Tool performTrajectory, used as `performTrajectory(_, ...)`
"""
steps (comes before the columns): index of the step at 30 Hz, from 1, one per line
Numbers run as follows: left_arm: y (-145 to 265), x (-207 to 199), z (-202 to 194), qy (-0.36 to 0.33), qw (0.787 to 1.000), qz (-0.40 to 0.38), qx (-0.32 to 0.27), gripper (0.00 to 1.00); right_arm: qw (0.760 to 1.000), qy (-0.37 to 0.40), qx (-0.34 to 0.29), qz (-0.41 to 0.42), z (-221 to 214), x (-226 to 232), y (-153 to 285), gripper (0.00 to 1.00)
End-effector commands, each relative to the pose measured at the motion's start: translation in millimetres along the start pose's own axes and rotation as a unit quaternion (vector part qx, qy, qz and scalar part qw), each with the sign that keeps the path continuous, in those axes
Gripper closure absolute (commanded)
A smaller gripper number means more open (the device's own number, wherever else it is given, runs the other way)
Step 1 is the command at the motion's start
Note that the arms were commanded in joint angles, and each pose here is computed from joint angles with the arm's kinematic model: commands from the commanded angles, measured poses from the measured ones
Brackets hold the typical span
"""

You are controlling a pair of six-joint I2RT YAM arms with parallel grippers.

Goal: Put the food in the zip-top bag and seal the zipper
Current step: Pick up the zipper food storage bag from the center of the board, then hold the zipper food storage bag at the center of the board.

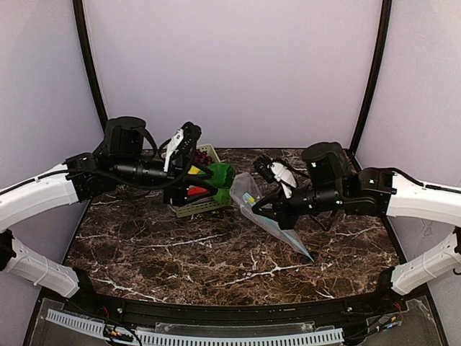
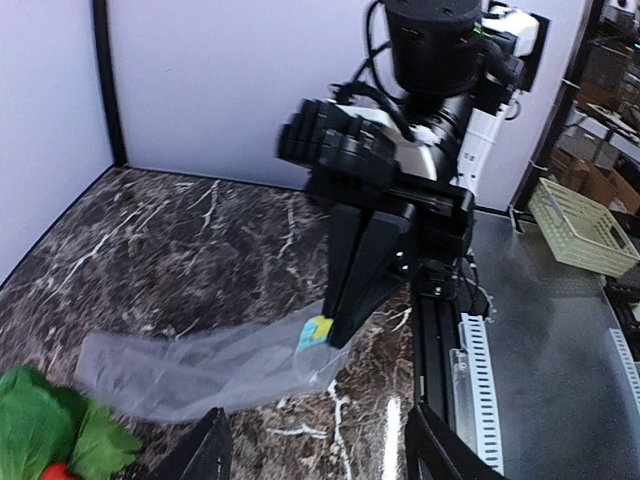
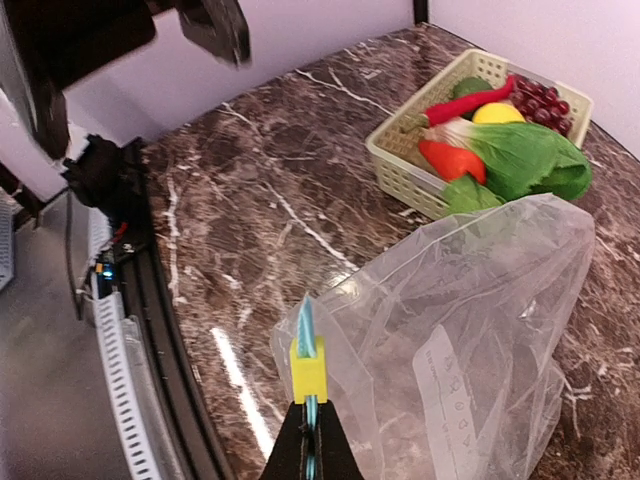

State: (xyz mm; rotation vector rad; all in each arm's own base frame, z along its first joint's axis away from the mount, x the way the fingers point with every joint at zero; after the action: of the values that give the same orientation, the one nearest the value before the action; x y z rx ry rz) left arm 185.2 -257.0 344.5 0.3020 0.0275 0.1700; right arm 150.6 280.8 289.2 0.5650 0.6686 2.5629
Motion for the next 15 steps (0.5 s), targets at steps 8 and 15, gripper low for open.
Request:
performTrajectory(8, -35.8, -34.6, -15.0, -0.011, 0.993, -0.117, 0.005, 0.35, 0.983, -0.032, 0.032, 0.176, 11.7, 38.7, 26.6, 1.00)
performTrajectory(15, -43.5, -43.4, -21.2, -0.001, 0.990, -0.141, 0.012, 0.35, 0.981, -0.031, 0.051, 0.186, 10.9, 39.8, 11.1, 1.00)
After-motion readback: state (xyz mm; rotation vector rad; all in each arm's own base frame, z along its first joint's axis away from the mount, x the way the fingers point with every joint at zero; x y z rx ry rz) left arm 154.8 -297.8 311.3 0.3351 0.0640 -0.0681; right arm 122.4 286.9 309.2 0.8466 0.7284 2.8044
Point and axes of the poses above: each gripper's point midway between its finger pads, its own y axis back along the fingers, its own x axis along the line the jaws close on, z = x × y, the point moved 9 cm from there along y, back along the fingers, and after that the axes turned 7 degrees about -y, right-handed, at the moved point
